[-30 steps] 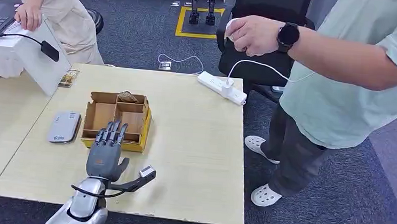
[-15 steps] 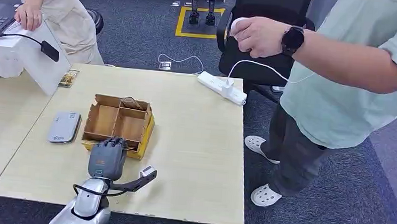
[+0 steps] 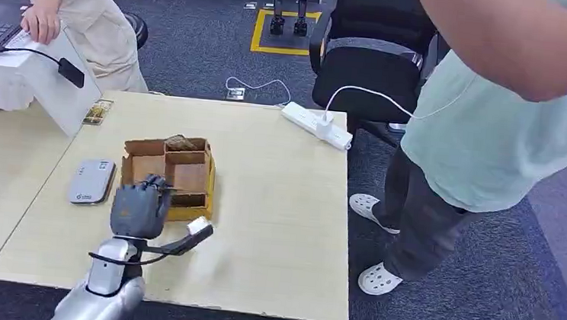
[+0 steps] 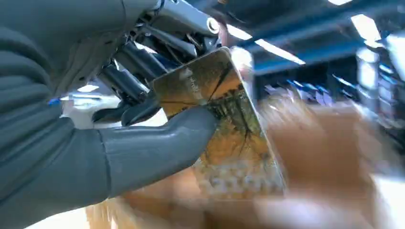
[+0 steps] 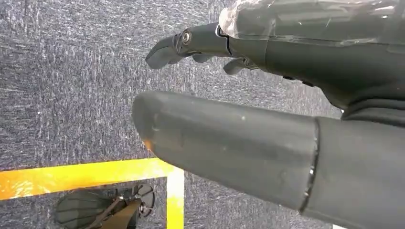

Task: Pass the card to the sensor for recognition and then transmit it.

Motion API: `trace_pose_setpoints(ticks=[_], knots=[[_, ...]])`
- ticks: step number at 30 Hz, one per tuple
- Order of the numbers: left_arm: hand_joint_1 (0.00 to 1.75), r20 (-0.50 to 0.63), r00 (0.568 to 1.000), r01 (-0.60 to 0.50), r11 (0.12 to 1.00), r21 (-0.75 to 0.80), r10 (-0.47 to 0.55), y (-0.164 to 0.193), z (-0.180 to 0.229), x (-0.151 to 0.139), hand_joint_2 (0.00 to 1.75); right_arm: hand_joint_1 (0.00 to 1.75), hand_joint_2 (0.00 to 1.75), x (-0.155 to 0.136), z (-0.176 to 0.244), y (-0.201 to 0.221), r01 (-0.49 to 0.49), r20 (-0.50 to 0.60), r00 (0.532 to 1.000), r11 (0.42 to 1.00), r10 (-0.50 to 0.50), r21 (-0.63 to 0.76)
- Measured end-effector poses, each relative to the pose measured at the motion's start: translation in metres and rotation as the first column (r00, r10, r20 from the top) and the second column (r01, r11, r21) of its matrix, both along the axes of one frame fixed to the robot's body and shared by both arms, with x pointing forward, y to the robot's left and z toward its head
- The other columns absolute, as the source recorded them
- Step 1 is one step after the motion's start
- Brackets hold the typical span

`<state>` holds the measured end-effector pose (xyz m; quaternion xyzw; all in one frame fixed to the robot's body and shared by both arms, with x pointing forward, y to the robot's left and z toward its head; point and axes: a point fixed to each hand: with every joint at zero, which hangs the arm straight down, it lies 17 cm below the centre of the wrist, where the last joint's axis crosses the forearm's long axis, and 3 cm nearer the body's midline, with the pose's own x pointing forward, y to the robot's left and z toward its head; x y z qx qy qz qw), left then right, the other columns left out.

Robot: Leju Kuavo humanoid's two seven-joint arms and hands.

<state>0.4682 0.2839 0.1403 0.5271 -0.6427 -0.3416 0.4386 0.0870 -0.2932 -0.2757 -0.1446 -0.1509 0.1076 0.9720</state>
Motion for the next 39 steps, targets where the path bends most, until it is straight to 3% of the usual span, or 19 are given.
trace_pose_setpoints(ticks=[6, 17, 29, 39], knots=[[1.75, 0.164, 0.984, -0.077, 0.995, 0.062, 0.066, 0.067, 0.087, 0.033, 1.75, 0.00, 0.00, 0.001, 0.000, 0.002, -0.014, 0.000, 1.000, 1.000, 0.014, 0.004], [1.75, 0.346, 0.925, -0.207, 0.972, 0.111, 0.158, 0.113, 0.198, 0.072, 1.75, 0.00, 0.00, 0.013, 0.002, 0.008, -0.057, 0.017, 0.998, 0.998, 0.056, 0.014], [1.75, 0.406, 0.878, -0.332, 0.933, 0.137, 0.253, 0.157, 0.248, 0.103, 1.75, 0.00, 0.00, 0.022, 0.003, 0.010, -0.077, 0.030, 0.997, 0.997, 0.077, 0.010], [1.75, 0.389, 0.864, -0.410, 0.896, 0.172, 0.321, 0.194, 0.257, 0.113, 1.75, 0.00, 0.00, 0.023, 0.004, 0.010, -0.078, 0.031, 0.997, 0.997, 0.077, 0.011]])
